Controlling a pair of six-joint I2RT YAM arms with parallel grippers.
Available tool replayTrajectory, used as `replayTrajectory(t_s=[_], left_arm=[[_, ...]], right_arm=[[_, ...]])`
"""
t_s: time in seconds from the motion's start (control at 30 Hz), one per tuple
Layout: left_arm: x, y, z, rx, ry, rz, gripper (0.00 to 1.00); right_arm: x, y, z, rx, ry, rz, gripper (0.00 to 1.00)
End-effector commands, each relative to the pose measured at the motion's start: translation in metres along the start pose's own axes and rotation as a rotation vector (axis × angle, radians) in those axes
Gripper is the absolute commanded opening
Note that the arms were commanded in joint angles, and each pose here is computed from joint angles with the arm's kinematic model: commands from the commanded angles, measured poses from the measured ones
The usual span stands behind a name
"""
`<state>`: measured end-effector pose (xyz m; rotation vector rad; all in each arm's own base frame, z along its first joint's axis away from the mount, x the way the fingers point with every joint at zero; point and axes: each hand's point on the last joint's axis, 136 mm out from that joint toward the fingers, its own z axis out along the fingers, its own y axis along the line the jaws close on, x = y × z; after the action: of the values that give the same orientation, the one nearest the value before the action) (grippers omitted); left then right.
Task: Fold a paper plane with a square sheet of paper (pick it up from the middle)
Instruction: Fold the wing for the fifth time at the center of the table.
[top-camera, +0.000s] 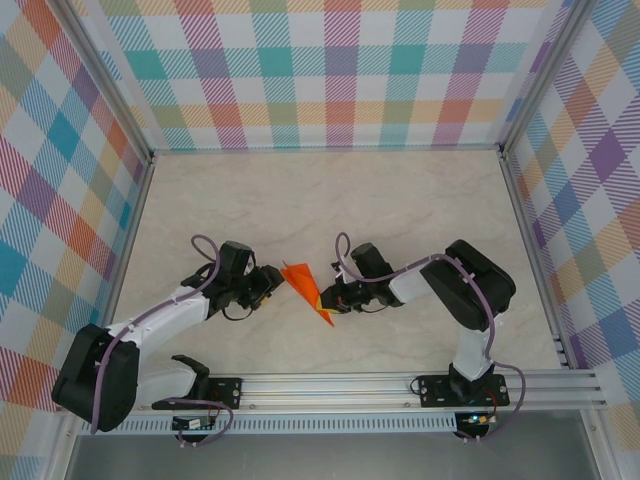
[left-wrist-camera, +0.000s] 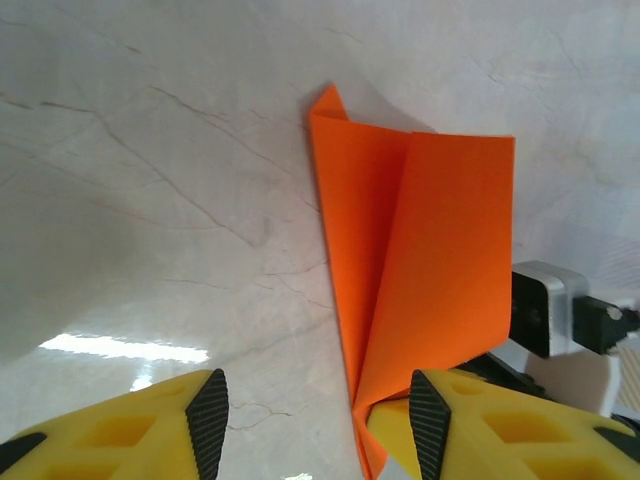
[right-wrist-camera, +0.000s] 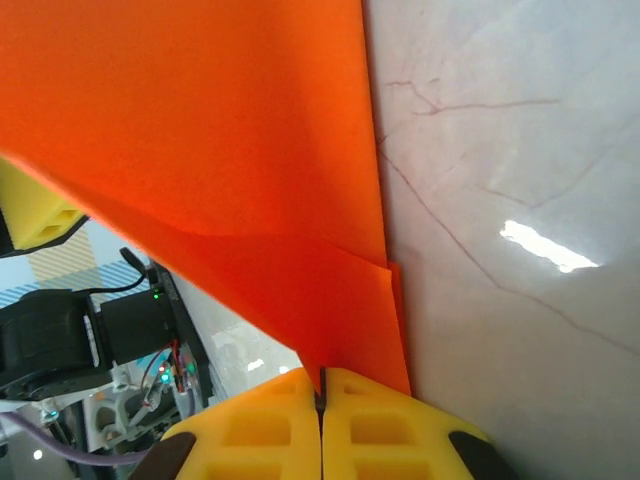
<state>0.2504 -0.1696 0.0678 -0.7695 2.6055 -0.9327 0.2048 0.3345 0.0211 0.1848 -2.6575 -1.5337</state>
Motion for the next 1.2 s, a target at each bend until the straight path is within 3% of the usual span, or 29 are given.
replayTrajectory(t_s=[0.0,0.63,0.7,0.8,0.87,1.17], left_arm=[[0.007,-0.016,0.0,0.095,0.029,0.066,0.52],[0.045,-0.084,0.022,0.317,0.085,0.275,0.5],[0.046,-0.088,0.025,0.332,0.087,0.278,0.45],[0.043,-0.089,0.03,0.331,0.083,0.262,0.13],[0.042,-0.089,0.03,0.322,0.077,0.259,0.02],[0.041,-0.075,0.036,0.273,0.074,0.222,0.0]], right_arm=[[-0.002,0.002,0.002,-0.029,0.015,0.017,0.06],[-0.003,-0.018,-0.001,0.027,0.002,0.119,0.08],[-0.003,-0.019,-0.001,0.03,0.003,0.124,0.08],[-0.002,-0.021,-0.001,0.039,0.003,0.127,0.08],[-0.002,-0.023,-0.001,0.049,0.003,0.13,0.08],[-0.001,-0.025,-0.002,0.055,0.0,0.129,0.09]])
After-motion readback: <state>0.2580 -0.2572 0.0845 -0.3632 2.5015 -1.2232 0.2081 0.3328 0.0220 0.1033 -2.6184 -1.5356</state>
